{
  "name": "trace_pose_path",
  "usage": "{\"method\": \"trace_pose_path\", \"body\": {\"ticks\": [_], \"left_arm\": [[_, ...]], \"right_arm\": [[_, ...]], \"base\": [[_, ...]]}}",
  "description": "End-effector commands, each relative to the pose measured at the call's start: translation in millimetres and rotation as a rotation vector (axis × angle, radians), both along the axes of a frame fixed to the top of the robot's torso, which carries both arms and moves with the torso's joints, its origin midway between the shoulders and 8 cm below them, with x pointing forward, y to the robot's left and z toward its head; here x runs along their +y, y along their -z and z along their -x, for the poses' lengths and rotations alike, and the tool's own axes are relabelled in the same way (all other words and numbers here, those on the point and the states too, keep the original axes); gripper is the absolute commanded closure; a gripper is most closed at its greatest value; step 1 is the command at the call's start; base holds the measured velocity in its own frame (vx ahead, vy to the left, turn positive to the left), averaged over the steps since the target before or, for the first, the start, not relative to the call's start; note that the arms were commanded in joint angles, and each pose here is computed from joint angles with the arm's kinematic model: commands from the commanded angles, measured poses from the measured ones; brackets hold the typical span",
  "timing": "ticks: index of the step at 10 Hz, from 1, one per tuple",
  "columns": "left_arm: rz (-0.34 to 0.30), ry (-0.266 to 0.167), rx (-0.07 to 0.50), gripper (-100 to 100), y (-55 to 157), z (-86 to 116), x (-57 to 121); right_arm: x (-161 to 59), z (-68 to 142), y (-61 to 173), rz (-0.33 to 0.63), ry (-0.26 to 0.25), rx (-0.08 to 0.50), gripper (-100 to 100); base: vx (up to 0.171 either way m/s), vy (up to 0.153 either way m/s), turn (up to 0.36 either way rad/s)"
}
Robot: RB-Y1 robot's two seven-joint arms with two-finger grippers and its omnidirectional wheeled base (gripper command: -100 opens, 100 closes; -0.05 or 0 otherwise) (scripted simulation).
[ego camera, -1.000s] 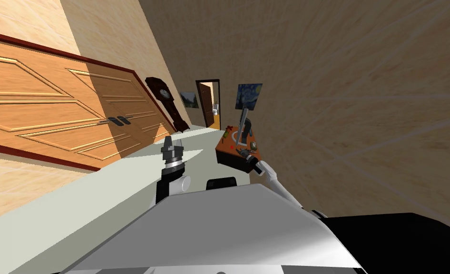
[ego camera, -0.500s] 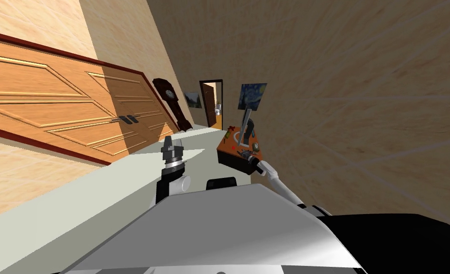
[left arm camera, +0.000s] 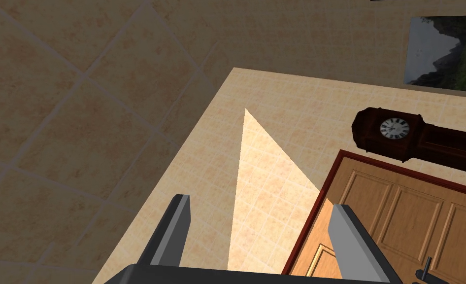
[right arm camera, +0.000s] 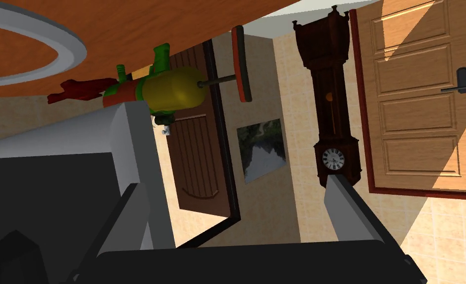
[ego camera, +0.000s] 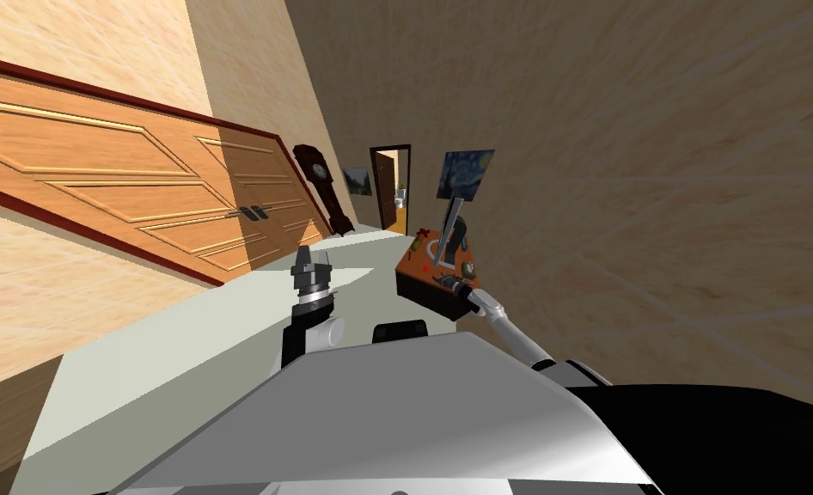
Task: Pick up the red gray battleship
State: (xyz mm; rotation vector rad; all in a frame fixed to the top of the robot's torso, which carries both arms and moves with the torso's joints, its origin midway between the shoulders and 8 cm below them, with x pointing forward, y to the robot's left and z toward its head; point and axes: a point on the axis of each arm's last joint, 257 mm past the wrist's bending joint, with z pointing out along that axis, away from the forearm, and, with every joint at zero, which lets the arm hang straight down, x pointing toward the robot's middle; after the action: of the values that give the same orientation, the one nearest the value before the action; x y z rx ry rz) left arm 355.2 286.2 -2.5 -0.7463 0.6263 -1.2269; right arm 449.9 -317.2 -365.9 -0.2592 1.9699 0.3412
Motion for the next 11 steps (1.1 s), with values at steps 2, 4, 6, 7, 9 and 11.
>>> {"method": "trace_pose_path", "body": {"ticks": [2,4,6,7,9,11], "left_arm": [[0.0,0.0,0.0,0,0,0,0.0],[0.0,0.0,0.0,0,0,0,0.0],[0.0,0.0,0.0,0,0,0,0.0],[0.0,0.0,0.0,0,0,0,0.0],[0.0,0.0,0.0,0,0,0,0.0],[0.0,0.0,0.0,0,0,0,0.0]], "right_arm": [[-29,6,21,0.112,-0.017,0.046,-100],[-60,16,41,0.208,-0.023,0.098,-100],[-97,31,62,0.305,-0.022,0.164,-100],[-115,37,68,0.381,-0.05,0.19,-100],[-154,55,81,0.471,-0.053,0.254,-100],[-179,68,87,0.544,-0.074,0.297,-100]], "base": [[0.02,-0.009,0.1],[0.039,-0.024,0.186],[0.065,-0.045,0.218],[0.058,-0.027,0.255],[0.039,-0.021,0.127],[0.037,-0.023,0.192]]}}
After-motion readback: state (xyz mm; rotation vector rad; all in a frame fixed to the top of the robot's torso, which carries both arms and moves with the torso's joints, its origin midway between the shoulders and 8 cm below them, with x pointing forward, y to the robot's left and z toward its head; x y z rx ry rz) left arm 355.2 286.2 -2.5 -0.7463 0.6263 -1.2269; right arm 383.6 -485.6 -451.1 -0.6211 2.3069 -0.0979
